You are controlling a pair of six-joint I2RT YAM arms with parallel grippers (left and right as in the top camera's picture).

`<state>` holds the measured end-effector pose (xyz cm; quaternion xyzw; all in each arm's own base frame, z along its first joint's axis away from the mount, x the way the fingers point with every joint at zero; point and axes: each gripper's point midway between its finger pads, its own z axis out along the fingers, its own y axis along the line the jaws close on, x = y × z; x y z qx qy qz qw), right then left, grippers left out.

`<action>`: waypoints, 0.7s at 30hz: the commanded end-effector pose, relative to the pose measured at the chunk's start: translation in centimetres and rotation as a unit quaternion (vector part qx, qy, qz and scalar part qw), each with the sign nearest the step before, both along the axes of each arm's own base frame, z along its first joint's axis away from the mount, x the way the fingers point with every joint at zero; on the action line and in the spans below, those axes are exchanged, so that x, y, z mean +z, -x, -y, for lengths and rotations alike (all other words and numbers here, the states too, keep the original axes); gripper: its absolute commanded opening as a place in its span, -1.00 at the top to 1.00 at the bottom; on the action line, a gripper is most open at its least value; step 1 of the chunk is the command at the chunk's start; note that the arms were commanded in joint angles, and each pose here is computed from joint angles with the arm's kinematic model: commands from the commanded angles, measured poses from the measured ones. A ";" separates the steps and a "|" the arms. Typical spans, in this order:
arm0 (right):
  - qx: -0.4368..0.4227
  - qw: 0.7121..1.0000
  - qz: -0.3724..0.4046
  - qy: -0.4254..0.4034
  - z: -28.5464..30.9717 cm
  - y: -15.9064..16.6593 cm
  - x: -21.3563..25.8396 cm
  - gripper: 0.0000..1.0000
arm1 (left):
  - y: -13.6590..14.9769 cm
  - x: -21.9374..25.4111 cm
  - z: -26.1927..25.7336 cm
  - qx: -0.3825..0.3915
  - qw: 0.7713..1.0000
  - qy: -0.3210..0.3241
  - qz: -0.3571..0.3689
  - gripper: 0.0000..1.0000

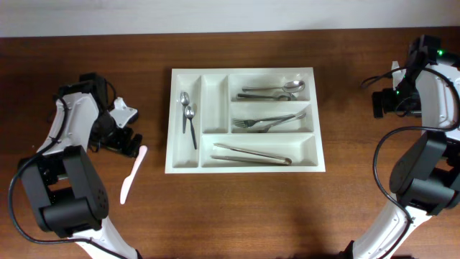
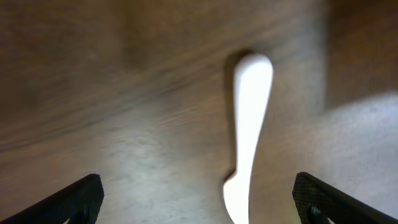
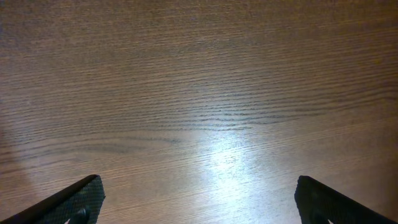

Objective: Pack container
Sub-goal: 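Move the left gripper down over the white plastic knife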

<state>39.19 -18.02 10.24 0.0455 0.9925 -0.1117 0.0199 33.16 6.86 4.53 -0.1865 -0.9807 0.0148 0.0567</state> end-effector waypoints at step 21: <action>-0.001 1.000 -0.001 0.006 0.3 0.3 0.3 -0.97 | 2.1 -2.3 3.1 0.036 0.999 0.022 -0.031 -0.99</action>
